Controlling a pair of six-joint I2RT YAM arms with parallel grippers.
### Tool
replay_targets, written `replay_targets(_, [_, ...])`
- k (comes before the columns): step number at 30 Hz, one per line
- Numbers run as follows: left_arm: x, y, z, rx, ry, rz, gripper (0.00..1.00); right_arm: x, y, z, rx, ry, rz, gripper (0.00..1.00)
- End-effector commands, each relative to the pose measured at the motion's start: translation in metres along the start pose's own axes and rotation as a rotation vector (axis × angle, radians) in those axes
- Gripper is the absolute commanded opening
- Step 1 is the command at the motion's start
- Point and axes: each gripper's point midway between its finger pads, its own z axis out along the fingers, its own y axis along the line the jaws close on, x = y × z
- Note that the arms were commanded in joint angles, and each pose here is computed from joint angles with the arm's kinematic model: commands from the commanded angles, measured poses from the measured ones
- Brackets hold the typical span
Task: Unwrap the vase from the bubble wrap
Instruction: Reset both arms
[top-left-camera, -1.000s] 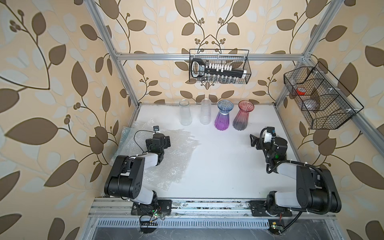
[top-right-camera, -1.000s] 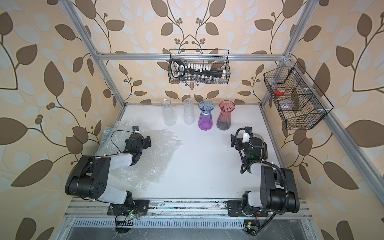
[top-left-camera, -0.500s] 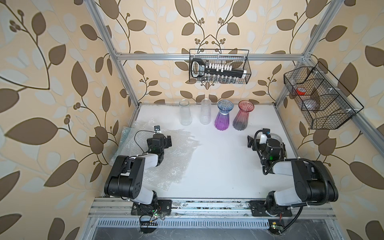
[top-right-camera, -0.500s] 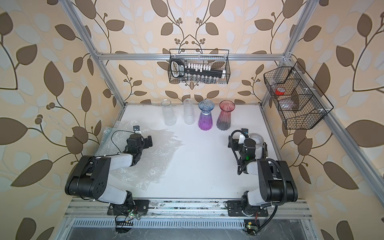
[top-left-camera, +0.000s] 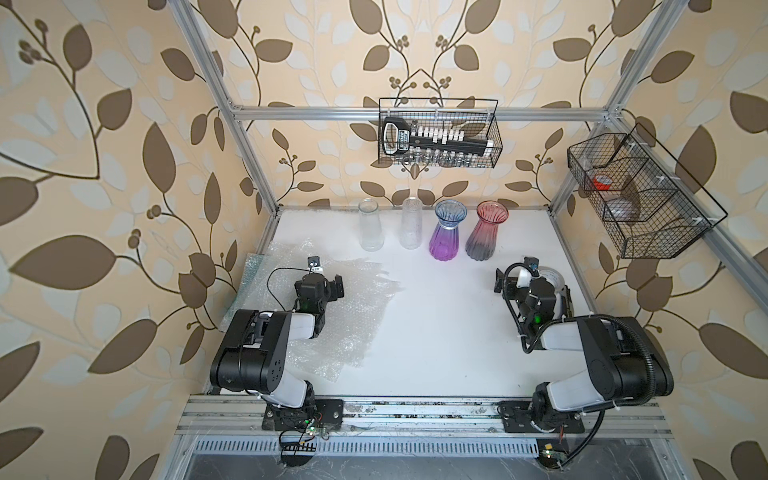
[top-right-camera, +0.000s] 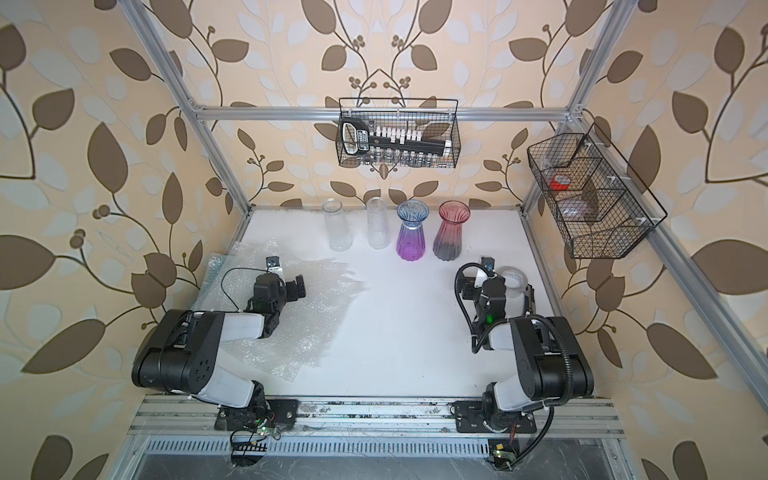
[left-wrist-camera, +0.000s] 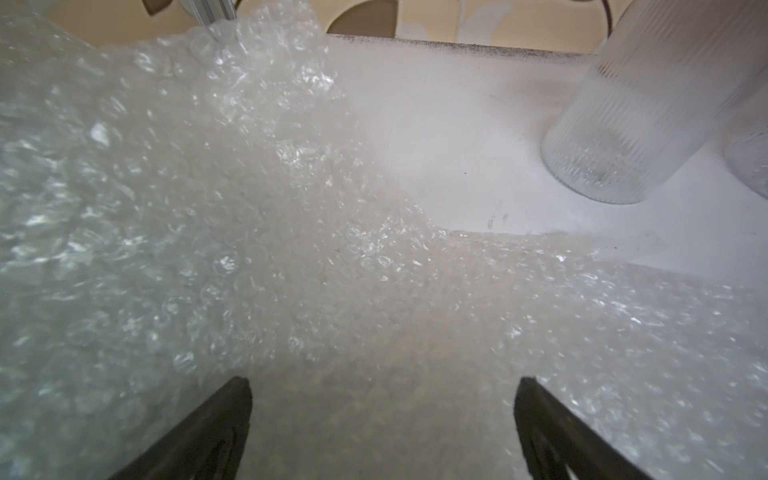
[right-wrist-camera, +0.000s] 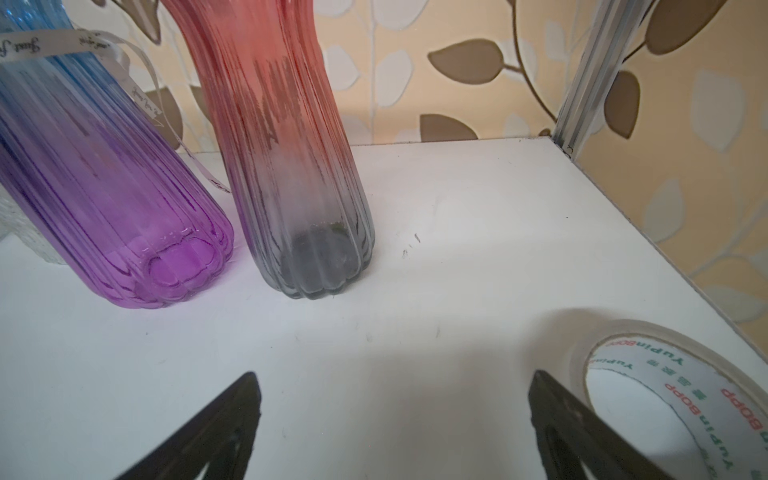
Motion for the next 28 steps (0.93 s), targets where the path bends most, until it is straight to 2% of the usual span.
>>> replay_targets(1, [-0.0101, -0.0006, -0.0027, 0.014, -0.047, 0.006, 0.99, 0.0008, -0.0025, -0.0032, 0.016, -0.012, -0.008, 0.99])
replay_targets(28, [-0.0105, -0.0008, -0.0025, 0.013, -0.047, 0.007, 0.99, 0.0029, -0.0025, -0.0009, 0.014, 0.0, -0.007, 0.99])
